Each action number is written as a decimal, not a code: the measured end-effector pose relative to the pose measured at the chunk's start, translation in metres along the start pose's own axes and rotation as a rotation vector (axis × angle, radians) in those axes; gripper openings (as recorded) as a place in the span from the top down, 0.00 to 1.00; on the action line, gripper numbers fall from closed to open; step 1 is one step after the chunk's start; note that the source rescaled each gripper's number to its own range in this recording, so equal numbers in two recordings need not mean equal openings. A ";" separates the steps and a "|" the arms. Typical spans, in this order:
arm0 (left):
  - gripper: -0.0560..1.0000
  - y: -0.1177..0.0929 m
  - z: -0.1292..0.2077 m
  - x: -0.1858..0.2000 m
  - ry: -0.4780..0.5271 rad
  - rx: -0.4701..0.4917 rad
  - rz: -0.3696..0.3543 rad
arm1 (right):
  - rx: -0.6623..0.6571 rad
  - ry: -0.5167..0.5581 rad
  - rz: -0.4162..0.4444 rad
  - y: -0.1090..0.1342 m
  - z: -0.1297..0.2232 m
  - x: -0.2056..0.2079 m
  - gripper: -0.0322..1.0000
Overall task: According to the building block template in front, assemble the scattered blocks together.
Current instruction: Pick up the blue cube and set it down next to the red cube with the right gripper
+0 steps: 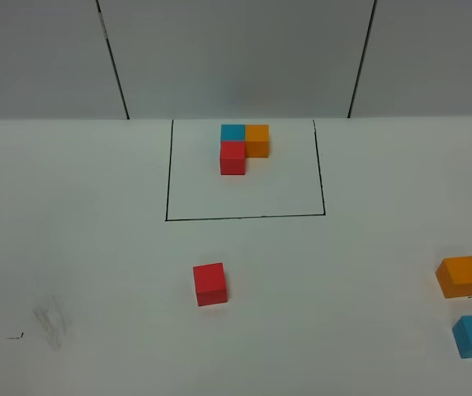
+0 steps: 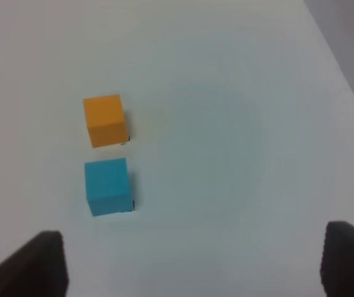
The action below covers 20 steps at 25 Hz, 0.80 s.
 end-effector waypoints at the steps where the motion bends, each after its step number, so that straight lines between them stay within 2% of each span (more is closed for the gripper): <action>1: 0.39 0.000 0.000 0.000 0.000 0.001 0.001 | 0.000 0.000 0.000 0.000 0.000 0.000 0.30; 12: 0.39 0.000 0.000 0.000 0.000 0.001 0.002 | 0.000 0.000 0.000 0.000 0.000 0.000 0.30; 20: 0.39 0.000 0.000 0.000 -0.001 0.001 0.001 | -0.004 0.002 -0.007 0.001 0.000 0.000 0.35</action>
Point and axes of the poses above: a point on each arm's last joint axis where the gripper is mounted, x pointing back along that axis away from the gripper, y along the wrist's bending axis when the last joint is at zero, z = x × y, the point moved 8 cm from there along -x, pointing out along that axis toward the gripper, and after that the axes turned 14 degrees about -x, right-handed, at the moved point
